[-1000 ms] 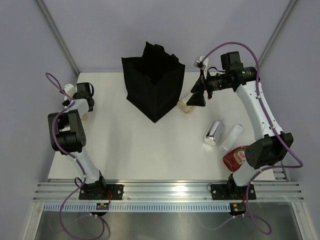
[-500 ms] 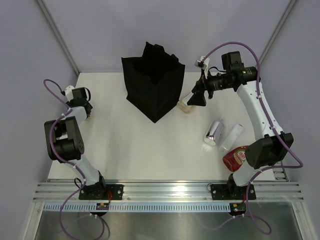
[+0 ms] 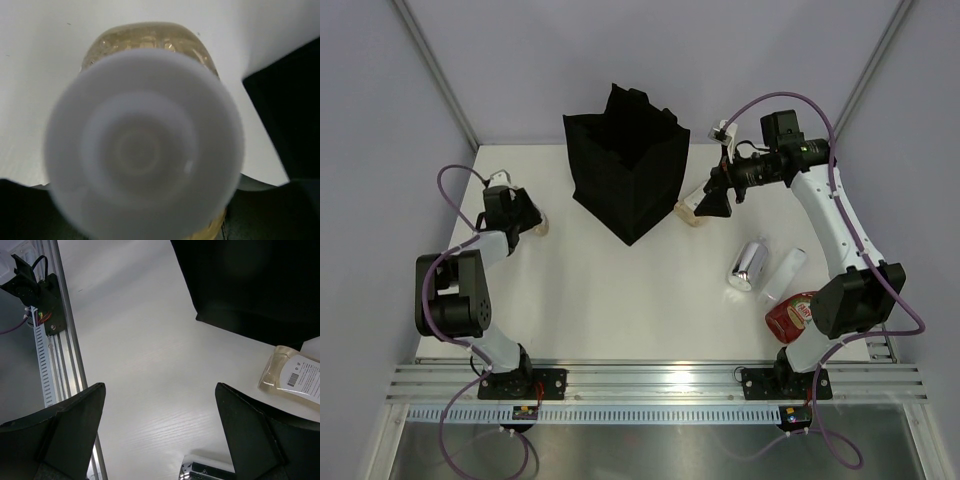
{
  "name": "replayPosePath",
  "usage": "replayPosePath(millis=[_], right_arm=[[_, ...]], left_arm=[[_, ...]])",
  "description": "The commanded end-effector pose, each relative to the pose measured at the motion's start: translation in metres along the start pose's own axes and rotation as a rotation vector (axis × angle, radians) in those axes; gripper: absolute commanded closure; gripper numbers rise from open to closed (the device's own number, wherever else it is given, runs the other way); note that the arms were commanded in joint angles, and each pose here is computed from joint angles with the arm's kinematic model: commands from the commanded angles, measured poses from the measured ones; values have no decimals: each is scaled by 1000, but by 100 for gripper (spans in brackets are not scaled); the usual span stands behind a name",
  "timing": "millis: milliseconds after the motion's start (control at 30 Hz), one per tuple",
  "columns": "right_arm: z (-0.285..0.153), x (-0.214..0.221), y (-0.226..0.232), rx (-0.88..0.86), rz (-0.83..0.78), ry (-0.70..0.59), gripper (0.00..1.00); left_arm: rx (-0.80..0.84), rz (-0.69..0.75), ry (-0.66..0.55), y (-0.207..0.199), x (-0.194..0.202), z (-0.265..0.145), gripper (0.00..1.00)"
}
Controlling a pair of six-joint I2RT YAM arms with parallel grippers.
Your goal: Place the personal care products into the canvas bag
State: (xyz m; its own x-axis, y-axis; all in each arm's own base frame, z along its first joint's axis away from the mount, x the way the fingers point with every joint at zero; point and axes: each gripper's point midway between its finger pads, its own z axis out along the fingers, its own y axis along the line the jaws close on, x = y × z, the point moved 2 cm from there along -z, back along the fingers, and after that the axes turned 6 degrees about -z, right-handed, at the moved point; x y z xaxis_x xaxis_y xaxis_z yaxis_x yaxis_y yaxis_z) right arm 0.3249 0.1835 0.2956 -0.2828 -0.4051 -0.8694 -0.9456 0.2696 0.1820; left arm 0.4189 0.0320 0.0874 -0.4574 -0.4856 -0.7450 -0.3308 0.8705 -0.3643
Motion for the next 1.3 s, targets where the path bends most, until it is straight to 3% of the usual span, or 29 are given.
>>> replayPosePath(millis=[0,633,967,1267], right_arm=[[-12,-9,7,19,-44,-45,1],[-13,-3,11,13,-32,-47,0],[-13,-5,12,13,-32,-53,0],[-14,-2,11,19,-22,-50,1]], left_arm=[[239,37,-196,-50,-51,-21,100],[493,83,-244,-94,-41,-85,100],[643,23,-315,-116,-56,-145,100],[707,-24,-472,-143,-111,-238,100]])
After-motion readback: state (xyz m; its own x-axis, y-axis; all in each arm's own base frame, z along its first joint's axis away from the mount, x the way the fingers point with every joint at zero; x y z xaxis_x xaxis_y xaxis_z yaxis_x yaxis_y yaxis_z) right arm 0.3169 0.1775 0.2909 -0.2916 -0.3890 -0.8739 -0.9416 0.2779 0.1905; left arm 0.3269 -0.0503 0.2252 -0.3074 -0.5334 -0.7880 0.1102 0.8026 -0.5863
